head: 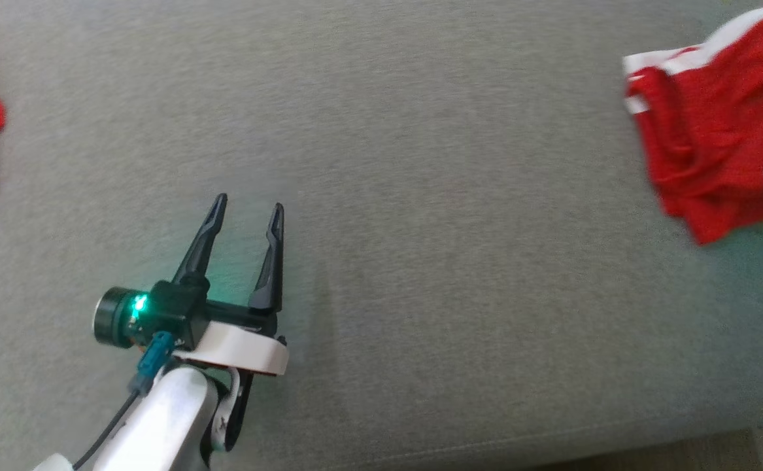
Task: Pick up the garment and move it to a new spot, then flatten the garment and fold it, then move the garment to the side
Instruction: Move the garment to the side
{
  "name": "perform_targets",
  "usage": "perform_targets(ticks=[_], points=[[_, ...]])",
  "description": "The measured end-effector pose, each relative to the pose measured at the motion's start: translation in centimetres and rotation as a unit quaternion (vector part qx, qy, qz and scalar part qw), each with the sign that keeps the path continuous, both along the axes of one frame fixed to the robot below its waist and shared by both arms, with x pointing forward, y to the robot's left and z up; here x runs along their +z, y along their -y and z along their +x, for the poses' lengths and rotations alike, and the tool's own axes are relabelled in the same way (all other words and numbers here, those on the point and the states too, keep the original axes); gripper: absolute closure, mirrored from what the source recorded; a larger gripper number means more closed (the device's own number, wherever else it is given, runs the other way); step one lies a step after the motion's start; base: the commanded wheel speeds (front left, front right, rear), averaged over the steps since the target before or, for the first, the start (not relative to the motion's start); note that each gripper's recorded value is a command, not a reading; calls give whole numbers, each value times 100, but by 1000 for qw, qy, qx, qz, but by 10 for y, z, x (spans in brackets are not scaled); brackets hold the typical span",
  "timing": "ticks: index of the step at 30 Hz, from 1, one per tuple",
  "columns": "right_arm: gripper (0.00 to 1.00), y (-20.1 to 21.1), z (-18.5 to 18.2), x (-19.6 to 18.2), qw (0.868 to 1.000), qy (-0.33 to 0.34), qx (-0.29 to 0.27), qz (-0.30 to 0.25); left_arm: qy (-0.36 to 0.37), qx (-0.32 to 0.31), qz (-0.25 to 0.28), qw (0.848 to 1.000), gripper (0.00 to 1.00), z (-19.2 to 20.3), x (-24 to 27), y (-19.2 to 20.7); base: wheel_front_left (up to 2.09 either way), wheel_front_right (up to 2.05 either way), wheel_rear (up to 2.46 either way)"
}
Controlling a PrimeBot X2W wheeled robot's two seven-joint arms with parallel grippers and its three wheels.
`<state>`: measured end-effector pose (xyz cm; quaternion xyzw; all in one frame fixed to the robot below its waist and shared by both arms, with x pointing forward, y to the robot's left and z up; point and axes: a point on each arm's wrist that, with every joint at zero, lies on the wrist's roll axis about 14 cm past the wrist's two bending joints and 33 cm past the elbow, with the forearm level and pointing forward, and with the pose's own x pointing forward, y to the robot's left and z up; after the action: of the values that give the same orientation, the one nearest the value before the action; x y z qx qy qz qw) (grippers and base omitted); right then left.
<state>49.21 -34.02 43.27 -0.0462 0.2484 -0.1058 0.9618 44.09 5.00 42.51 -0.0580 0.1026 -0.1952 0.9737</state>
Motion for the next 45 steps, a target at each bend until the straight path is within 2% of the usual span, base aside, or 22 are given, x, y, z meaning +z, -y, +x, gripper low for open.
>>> perform_targets(ticks=[10,11,12,13,14,20,24,30,36,38,41,45], points=[[100,47,19,2,997,-27,-25,-64,-1,48,20,999,0,-2,-2,-38,0,0,0],[84,50,21,3,997,-26,-25,-70,-3,49,20,999,0,-2,-2,-39,0,0,0],[62,52,23,5,996,-22,-24,-77,-5,50,21,999,0,-2,-3,-40,0,0,0],[27,53,26,8,996,-14,-22,-85,-6,52,22,998,0,-2,-4,-41,0,0,0],[0,54,28,11,996,-8,-20,-91,-6,53,22,998,0,-1,-4,-41,0,0,0],[0,59,32,28,992,30,-13,-125,-3,49,19,999,0,-1,-2,-37,0,0,0],[0,48,32,31,992,48,-4,-119,-1,42,18,999,0,-1,1,-32,0,0,0],[0,2,38,35,994,84,28,-69,8,41,16,999,0,-2,10,-29,0,0,0],[0,-46,43,84,982,171,75,-36,21,69,7,997,0,-12,23,-44,0,0,0],[0,-58,41,89,979,184,82,-22,20,76,7,997,0,-17,24,-47,0,0,0],[0,-109,19,85,973,196,122,21,13,108,9,994,0,-39,24,-66,0,0,0],[0,-133,0,82,968,201,145,26,17,131,8,991,0,-53,28,-80,0,0,0]])
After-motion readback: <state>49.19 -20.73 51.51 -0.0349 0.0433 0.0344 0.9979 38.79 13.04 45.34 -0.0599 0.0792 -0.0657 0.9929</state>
